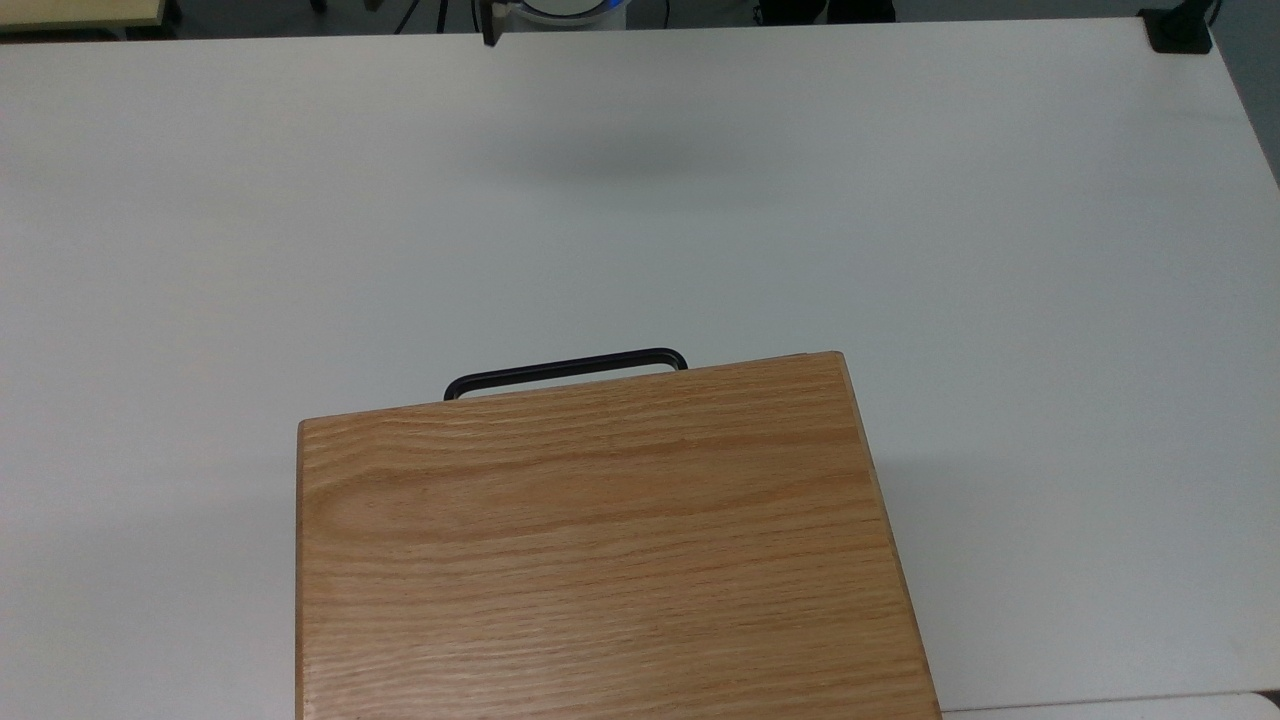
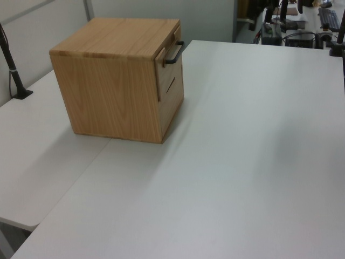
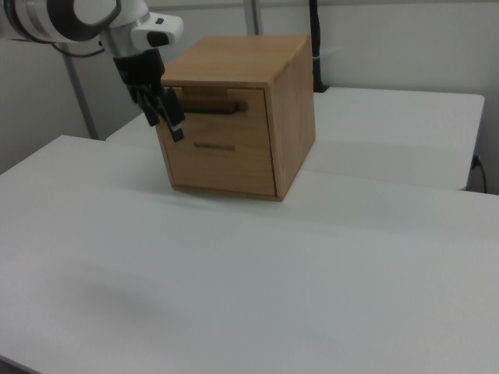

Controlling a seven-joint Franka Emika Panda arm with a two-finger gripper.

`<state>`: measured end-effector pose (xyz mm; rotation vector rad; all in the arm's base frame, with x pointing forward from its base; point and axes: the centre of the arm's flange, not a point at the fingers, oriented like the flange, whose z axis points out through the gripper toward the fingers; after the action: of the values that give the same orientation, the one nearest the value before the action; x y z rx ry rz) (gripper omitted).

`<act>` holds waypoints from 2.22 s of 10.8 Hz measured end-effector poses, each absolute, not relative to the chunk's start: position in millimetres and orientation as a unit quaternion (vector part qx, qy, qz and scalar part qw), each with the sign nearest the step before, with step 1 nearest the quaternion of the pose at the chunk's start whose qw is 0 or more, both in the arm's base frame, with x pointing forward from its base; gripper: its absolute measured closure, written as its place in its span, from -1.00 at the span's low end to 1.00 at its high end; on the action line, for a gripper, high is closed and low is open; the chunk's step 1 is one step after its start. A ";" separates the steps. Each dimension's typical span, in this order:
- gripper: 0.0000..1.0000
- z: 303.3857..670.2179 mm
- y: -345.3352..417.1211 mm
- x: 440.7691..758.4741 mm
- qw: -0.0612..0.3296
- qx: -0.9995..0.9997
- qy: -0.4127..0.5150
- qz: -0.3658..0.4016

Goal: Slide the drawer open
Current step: 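Move the gripper down toward the black handle of the upper drawer, then close the gripper around the black drawer handle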

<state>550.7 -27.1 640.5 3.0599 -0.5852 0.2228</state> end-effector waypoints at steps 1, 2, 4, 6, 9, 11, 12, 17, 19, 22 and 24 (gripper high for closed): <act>-1.00 642.8 -22.5 557.9 -0.003 0.963 -0.253 0.096; -1.00 641.5 -16.1 564.8 -0.013 0.949 -0.296 0.110; -1.00 616.0 20.7 601.4 -0.057 0.891 -0.424 0.150; -0.89 580.5 47.6 637.5 -0.082 0.828 -0.529 0.168; -0.28 580.7 44.7 666.5 -0.156 0.774 -0.581 0.197; 0.07 578.3 35.2 672.1 -0.173 0.762 -0.592 0.198; 0.09 572.9 33.0 675.1 -0.173 0.760 -0.594 0.197; 0.23 549.0 33.6 696.4 -0.196 0.751 -0.591 0.219; 0.37 549.7 33.4 699.4 -0.204 0.746 -0.593 0.225; 0.37 548.9 33.2 701.3 -0.207 0.743 -0.595 0.226; 0.37 548.7 32.8 702.4 -0.209 0.742 -0.595 0.229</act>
<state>702.4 32.8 548.7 2.7023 -2.1665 0.8327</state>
